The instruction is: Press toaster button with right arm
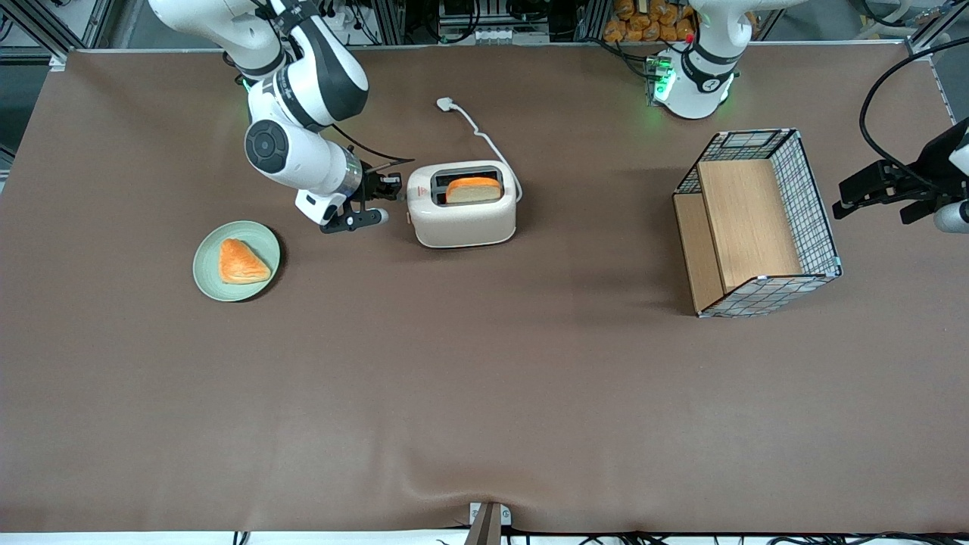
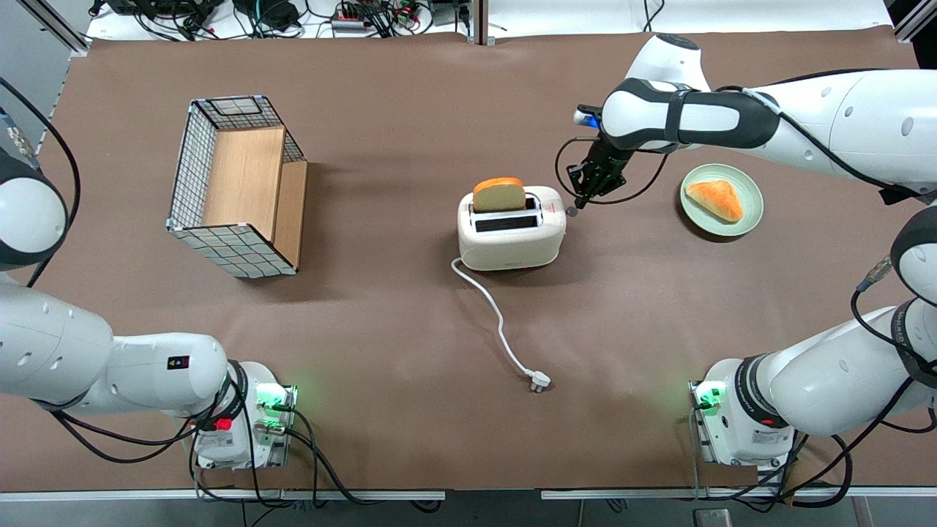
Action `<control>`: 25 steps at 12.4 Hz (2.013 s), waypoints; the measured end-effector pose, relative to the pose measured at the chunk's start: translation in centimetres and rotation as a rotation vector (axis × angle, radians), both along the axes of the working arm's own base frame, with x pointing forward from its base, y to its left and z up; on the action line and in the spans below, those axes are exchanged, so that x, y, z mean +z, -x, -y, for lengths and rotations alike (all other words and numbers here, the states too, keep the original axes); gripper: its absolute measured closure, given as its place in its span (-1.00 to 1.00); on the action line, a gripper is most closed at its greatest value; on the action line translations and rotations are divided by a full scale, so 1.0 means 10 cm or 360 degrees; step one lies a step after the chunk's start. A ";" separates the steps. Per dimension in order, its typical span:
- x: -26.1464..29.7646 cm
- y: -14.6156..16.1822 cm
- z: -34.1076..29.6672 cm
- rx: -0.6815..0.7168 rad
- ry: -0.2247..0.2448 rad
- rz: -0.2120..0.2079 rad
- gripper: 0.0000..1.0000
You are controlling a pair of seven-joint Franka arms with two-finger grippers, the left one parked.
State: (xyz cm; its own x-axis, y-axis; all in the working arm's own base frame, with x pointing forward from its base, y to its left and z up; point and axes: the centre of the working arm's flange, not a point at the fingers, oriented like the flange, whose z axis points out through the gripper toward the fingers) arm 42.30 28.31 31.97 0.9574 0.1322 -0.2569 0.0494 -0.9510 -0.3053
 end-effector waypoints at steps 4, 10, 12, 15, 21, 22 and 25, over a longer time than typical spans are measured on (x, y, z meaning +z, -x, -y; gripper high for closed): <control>-0.04 0.04 -0.03 0.0004 0.0002 0.0015 0.98; -0.16 0.09 -0.08 -0.0012 0.0003 0.0051 0.98; -0.24 0.11 -0.12 -0.0019 0.0005 0.0072 0.98; -0.35 0.12 -0.13 -0.0048 0.0006 0.0088 0.98; -0.41 0.12 -0.15 -0.0063 -0.0005 0.0105 0.98; -0.45 0.12 -0.14 -0.0067 -0.0022 0.0109 0.98; -0.48 0.12 -0.10 -0.0053 -0.0066 0.0113 0.98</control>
State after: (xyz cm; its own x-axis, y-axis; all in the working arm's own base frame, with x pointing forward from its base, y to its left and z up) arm 41.12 29.26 27.20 0.9770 0.1089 -0.1834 0.0406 -0.9391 -0.3411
